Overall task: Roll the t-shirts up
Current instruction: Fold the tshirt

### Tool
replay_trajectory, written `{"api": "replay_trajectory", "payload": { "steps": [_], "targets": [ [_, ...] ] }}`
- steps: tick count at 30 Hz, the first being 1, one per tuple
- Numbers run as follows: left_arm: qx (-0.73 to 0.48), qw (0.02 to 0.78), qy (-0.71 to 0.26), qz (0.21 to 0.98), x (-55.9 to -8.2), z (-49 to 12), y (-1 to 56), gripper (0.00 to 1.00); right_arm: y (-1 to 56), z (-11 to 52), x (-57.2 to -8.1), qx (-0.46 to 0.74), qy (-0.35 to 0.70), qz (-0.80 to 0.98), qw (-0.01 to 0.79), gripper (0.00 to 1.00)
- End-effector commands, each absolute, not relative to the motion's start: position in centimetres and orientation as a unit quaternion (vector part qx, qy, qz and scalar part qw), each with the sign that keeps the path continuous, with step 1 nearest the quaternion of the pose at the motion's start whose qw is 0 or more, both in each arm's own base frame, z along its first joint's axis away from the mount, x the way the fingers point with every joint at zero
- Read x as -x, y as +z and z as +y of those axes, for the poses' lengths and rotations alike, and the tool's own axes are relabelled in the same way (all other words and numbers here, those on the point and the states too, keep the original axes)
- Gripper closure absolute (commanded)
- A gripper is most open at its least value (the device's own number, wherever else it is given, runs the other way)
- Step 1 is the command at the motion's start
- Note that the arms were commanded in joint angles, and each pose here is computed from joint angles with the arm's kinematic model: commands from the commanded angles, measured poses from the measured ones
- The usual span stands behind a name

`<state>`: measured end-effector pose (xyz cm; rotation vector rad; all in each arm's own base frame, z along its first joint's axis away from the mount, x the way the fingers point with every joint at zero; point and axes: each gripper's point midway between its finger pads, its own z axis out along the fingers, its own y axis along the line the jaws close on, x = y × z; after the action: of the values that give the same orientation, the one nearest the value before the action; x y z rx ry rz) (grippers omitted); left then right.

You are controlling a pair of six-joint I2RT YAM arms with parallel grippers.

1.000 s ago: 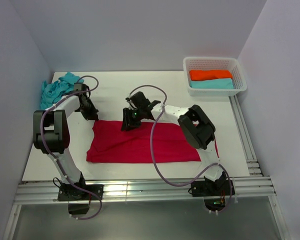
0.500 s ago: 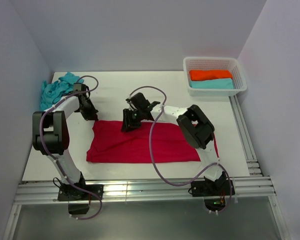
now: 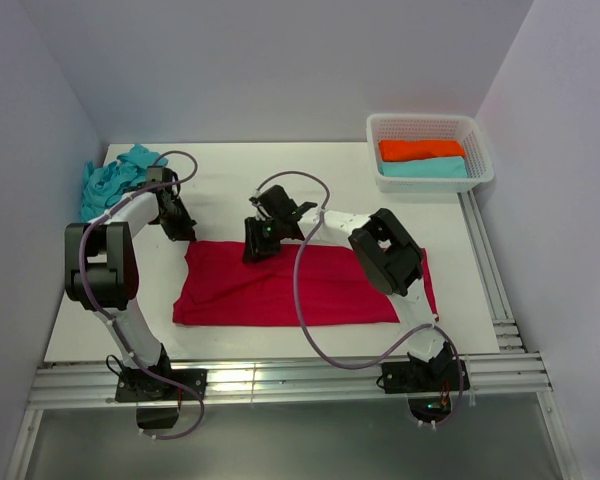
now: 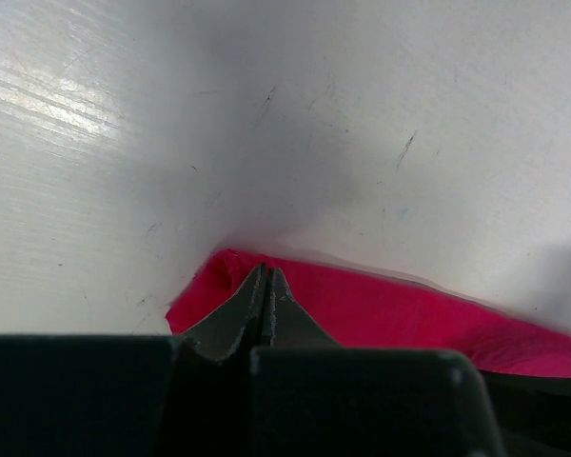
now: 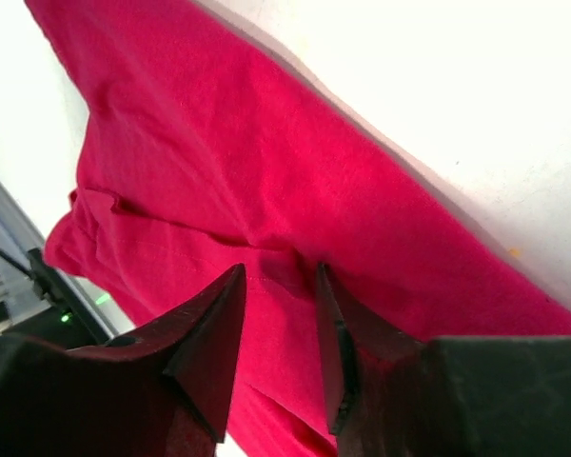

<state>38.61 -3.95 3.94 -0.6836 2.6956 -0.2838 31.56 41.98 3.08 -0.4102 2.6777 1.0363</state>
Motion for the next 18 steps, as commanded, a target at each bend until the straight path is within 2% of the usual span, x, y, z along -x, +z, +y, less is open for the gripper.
{"api": "replay_trajectory", "payload": {
  "steps": [1, 2, 6, 10, 12, 18],
  "targets": [
    [0.231, 0.198, -0.1, 0.947, -39.1, -3.7, 5.9, 0.99, 3.2, 42.2, -32.5, 0.158, 0.338, 0.917, 0.141, 0.59],
    [0.231, 0.198, -0.1, 0.947, -39.2, -3.7, 5.9, 1.0, 3.1, 42.4, -32.4, 0.161, 0.34, 0.916, 0.14, 0.62],
    [0.231, 0.199, -0.099, 0.947, -39.3, -3.7, 5.9, 1.0, 3.0, 42.1, -31.9, 0.164, 0.337, 0.917, 0.138, 0.85],
    [0.233, 0.197, -0.099, 0.947, -39.2, -3.7, 5.8, 1.0, 3.9, 42.2, -31.3, 0.171, 0.347, 0.911, 0.143, 0.92],
    [0.233, 0.197, -0.099, 0.947, -39.3, -3.7, 5.6, 0.99, 4.1, 41.8, -31.1, 0.171, 0.347, 0.911, 0.145, 1.0],
    [0.233, 0.194, -0.096, 0.948, -39.1, -3.6, 5.4, 1.0, 7.0, 41.9, -30.2, 0.178, 0.387, 0.889, 0.167, 1.0]
  ]
}}
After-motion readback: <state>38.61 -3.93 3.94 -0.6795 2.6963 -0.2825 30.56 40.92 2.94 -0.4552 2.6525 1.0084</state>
